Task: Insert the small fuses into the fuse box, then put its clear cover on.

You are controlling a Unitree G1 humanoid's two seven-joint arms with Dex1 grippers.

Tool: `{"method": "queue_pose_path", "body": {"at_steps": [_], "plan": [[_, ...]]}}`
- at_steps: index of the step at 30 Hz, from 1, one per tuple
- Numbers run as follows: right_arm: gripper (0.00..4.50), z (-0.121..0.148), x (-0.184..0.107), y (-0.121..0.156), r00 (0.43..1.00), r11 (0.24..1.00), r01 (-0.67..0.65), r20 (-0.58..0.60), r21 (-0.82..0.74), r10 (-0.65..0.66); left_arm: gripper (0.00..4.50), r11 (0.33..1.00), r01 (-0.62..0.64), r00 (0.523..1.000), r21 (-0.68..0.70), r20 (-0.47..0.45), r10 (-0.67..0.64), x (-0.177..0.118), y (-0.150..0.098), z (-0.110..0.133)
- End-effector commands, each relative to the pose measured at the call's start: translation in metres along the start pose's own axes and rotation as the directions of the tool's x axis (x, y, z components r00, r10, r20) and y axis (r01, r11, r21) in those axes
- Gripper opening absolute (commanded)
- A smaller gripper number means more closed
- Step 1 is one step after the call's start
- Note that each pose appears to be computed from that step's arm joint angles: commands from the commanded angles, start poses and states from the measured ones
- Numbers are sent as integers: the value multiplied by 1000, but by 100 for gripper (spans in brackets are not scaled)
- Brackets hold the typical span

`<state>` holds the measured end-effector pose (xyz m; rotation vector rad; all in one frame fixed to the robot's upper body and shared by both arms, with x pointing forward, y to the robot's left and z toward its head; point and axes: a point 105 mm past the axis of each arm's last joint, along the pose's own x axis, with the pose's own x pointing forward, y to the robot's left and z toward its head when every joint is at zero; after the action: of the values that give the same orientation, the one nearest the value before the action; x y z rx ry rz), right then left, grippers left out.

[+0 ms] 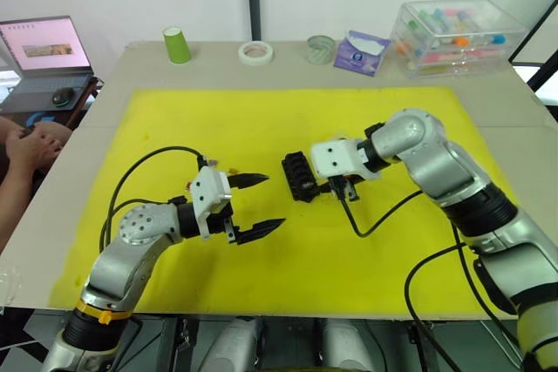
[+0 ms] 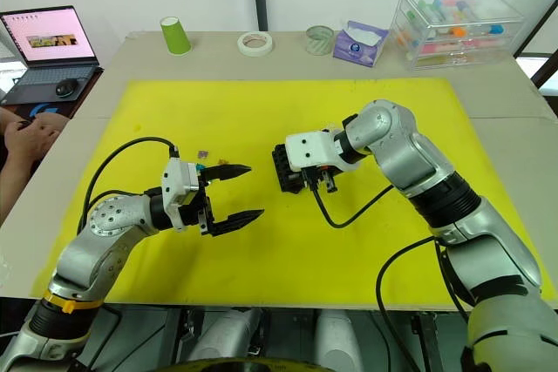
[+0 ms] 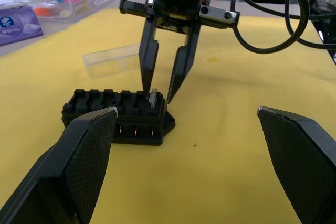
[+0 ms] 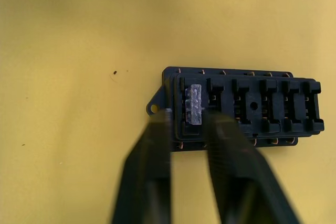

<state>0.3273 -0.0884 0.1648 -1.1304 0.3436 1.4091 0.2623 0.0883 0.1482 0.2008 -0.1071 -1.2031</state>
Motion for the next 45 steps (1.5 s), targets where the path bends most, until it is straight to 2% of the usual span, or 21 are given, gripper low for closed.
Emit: {"method": "queue_pose_path", "body": {"at_steps": [1,13,16,18,19,33,45], "plan": [[134,10,-10,-6,999,999,39,36,-25,-38,450,1000,8,1000,26,24,-9,2,-1,7],[134,22,-29,-9,984,994,103,139,43,-108,450,999,4,1000,32,29,-5,2,2,9],[77,23,-29,-7,978,991,108,169,84,-121,450,999,3,999,39,40,-4,3,3,11],[13,19,-26,-7,974,985,129,171,112,-147,450,999,7,999,39,44,-8,5,3,12],[5,18,-24,-6,973,983,136,170,121,-155,450,999,7,999,40,44,-9,5,3,12],[5,12,-11,-5,961,964,172,180,205,-210,450,998,32,999,48,41,-34,8,3,17],[5,2,3,7,971,966,134,163,223,-172,450,999,27,999,42,36,-29,7,4,18]]}}
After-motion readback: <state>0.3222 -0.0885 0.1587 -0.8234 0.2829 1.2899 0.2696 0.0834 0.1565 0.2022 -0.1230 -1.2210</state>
